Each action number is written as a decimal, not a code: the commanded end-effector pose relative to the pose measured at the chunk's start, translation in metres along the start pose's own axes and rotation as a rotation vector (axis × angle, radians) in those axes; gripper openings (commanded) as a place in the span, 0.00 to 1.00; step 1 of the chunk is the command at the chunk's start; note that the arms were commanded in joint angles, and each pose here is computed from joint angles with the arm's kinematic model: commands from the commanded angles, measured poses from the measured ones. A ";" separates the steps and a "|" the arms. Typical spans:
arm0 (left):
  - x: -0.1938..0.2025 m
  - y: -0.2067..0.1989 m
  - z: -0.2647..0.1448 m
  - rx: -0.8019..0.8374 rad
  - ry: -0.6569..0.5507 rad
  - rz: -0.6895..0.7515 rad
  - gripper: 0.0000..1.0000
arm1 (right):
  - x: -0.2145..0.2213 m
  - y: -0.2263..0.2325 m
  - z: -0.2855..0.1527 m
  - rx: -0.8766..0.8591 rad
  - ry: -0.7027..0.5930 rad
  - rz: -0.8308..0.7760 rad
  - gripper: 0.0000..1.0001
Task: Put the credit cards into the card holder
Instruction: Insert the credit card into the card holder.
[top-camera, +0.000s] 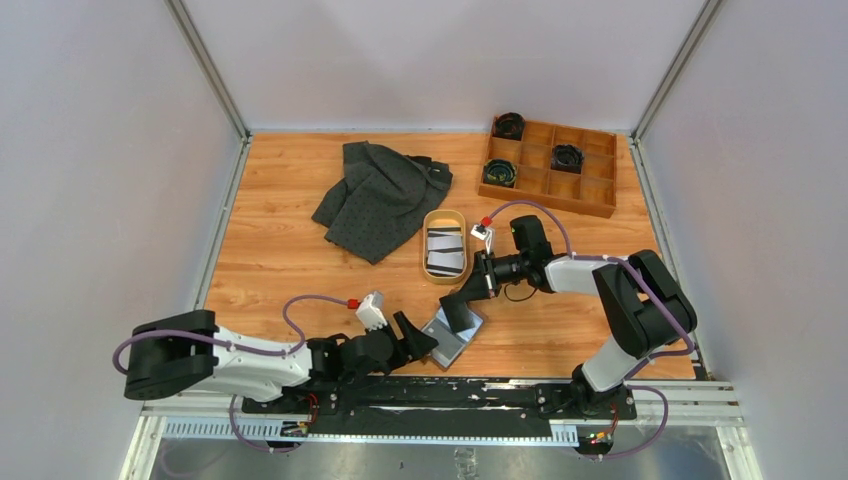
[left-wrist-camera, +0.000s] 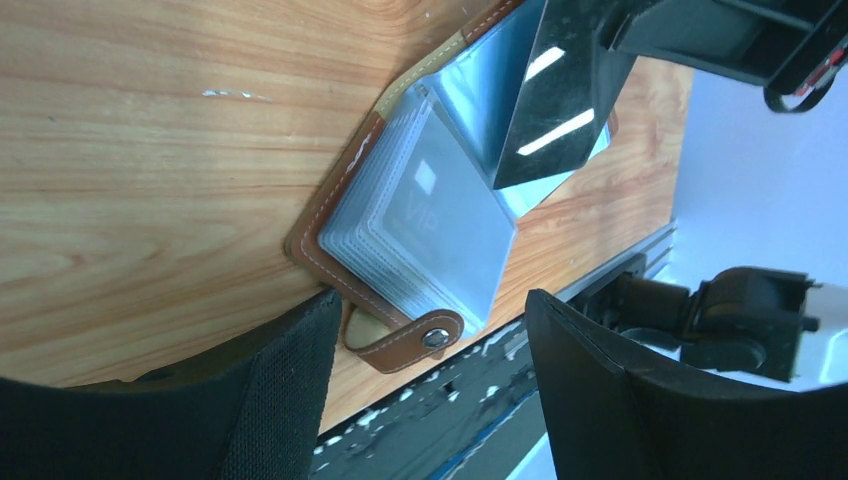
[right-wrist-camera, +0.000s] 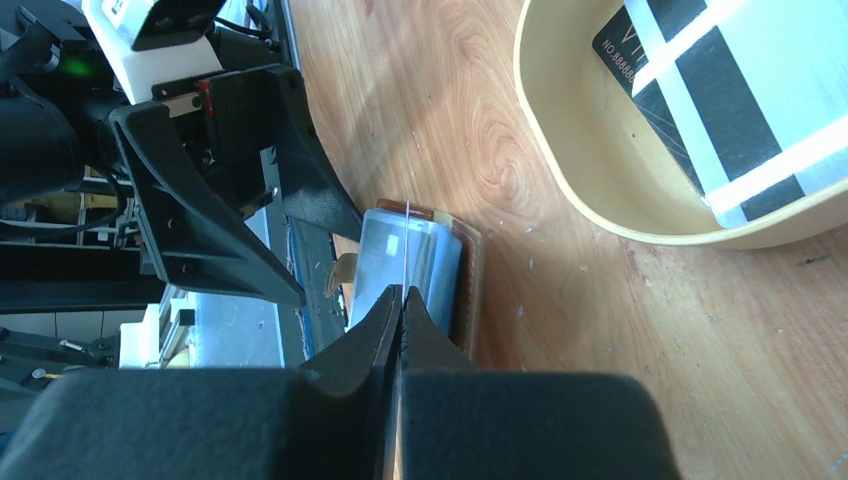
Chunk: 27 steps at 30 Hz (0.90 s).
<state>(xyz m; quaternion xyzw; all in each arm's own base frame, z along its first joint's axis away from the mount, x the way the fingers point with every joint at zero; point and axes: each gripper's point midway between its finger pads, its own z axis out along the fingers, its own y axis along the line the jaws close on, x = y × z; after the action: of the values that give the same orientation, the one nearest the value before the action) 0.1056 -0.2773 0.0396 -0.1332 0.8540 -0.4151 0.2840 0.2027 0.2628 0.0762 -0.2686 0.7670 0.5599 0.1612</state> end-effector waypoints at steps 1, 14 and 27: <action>0.003 0.028 0.009 -0.131 -0.037 -0.084 0.74 | 0.003 -0.002 -0.003 -0.001 -0.007 0.021 0.00; -0.050 0.041 0.009 -0.155 -0.274 -0.032 0.53 | 0.004 -0.010 -0.008 0.053 -0.040 0.062 0.00; -0.091 0.008 -0.029 0.078 -0.394 0.171 1.00 | 0.004 -0.010 -0.021 0.096 -0.106 0.098 0.00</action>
<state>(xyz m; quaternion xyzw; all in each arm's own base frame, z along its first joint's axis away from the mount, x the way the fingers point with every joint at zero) 0.1535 -0.2399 0.0878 -0.1460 0.7872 -0.4143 0.4328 0.2103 0.2424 0.0865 -0.2143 0.7850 0.5418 0.2107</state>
